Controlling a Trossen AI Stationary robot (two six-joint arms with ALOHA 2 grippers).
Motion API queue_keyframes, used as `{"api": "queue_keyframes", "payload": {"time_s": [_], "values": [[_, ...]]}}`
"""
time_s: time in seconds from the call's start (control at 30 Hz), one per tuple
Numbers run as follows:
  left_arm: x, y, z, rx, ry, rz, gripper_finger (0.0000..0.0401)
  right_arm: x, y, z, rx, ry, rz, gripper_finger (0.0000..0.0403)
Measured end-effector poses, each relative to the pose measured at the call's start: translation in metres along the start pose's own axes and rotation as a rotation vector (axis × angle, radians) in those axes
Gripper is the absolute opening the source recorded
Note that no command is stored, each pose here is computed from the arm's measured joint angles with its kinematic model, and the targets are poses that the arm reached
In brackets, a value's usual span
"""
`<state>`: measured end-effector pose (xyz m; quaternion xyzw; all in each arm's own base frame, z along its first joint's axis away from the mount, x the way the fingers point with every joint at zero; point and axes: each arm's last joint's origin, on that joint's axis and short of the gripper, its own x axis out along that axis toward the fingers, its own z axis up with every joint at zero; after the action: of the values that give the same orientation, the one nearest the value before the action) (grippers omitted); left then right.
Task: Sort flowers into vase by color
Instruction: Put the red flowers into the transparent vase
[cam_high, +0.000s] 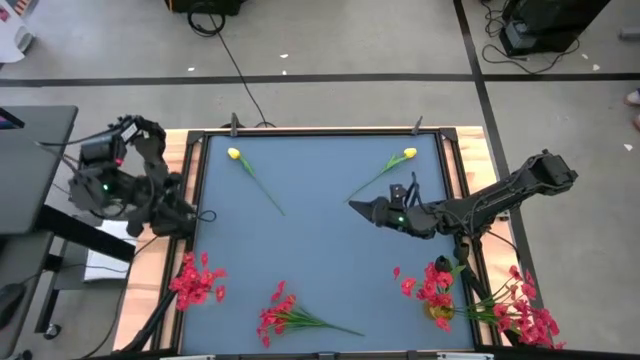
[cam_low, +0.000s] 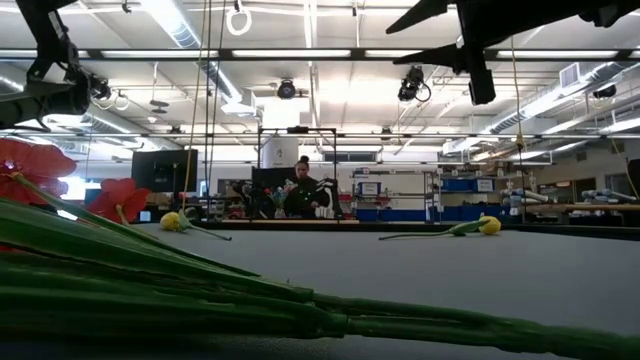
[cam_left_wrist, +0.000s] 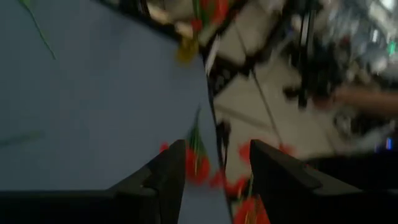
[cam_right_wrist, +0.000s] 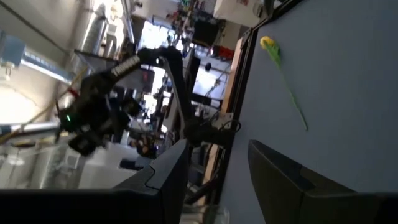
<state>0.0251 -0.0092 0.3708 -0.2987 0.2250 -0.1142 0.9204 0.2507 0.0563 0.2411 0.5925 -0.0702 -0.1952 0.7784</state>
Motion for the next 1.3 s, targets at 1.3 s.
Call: {"api": "queue_keyframes", "payload": {"time_s": [1.3], "values": [[0.169,-0.038,0.076,0.212,-0.126,0.377,0.0182,0.07,0.011,-0.062,-0.601,0.7,-0.086,0.0174]]}}
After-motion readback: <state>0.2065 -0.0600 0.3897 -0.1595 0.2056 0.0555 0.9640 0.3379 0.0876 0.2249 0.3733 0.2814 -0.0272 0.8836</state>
